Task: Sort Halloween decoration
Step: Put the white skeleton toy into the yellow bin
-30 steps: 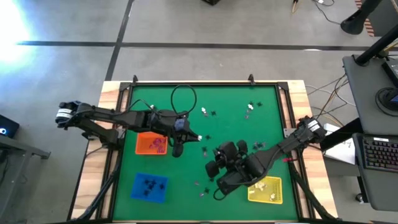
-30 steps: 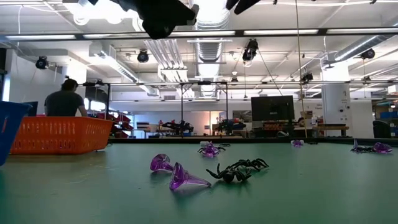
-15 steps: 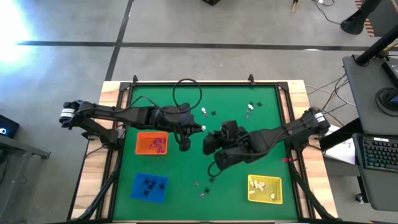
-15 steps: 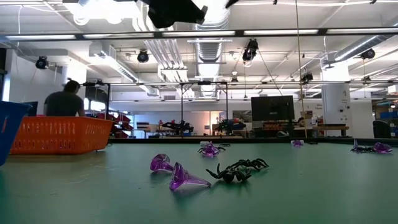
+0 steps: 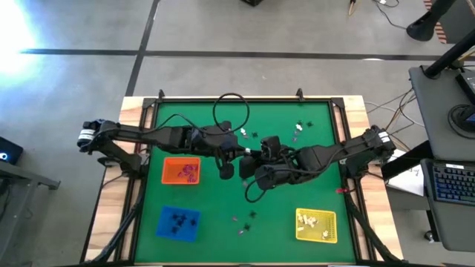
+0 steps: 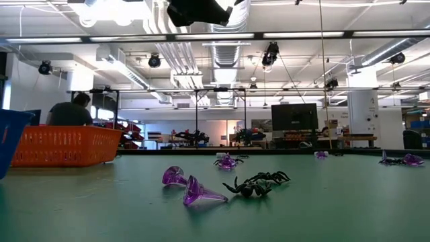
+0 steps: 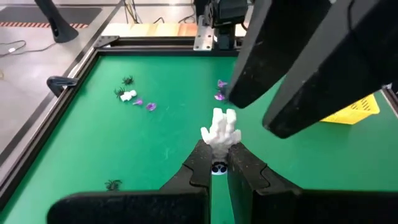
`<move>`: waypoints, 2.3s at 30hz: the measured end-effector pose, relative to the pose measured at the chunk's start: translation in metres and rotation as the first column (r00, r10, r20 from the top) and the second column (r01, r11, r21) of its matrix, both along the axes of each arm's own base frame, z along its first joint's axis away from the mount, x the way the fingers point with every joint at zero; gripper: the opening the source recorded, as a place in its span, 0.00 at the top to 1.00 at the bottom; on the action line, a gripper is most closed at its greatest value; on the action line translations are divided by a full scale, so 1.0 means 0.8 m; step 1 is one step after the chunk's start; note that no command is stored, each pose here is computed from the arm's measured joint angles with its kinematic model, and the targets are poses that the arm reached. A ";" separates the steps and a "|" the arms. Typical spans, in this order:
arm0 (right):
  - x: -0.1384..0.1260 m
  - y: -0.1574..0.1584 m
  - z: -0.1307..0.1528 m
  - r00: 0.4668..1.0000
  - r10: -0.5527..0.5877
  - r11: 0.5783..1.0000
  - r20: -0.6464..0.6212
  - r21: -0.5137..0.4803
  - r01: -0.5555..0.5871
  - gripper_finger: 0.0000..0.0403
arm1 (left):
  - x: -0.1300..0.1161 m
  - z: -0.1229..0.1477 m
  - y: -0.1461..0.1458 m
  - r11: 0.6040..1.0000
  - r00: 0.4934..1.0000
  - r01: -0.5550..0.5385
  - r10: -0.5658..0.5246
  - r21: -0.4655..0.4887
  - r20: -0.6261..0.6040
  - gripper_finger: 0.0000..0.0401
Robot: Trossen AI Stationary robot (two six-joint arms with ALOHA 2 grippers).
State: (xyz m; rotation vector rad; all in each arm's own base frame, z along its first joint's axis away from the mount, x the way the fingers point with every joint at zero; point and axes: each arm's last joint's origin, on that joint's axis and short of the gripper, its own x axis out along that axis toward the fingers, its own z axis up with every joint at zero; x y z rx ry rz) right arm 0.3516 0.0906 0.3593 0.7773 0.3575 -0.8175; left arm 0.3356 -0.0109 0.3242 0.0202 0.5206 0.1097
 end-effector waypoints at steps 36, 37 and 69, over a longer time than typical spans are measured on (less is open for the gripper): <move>0.002 -0.024 -0.006 0.997 -0.017 0.999 -0.082 -0.045 0.013 0.85 | 0.001 0.008 0.000 0.999 0.999 0.021 -0.023 0.041 0.043 1.00; 0.002 -0.024 -0.007 0.996 -0.016 0.999 -0.083 -0.046 0.013 0.88 | 0.001 0.008 0.000 0.999 0.999 0.021 -0.023 0.041 0.044 1.00; -0.008 -0.001 -0.013 0.970 0.154 0.987 -0.190 -0.021 -0.160 0.98 | -0.020 0.021 0.002 0.994 0.999 0.029 -0.025 0.101 -0.045 0.67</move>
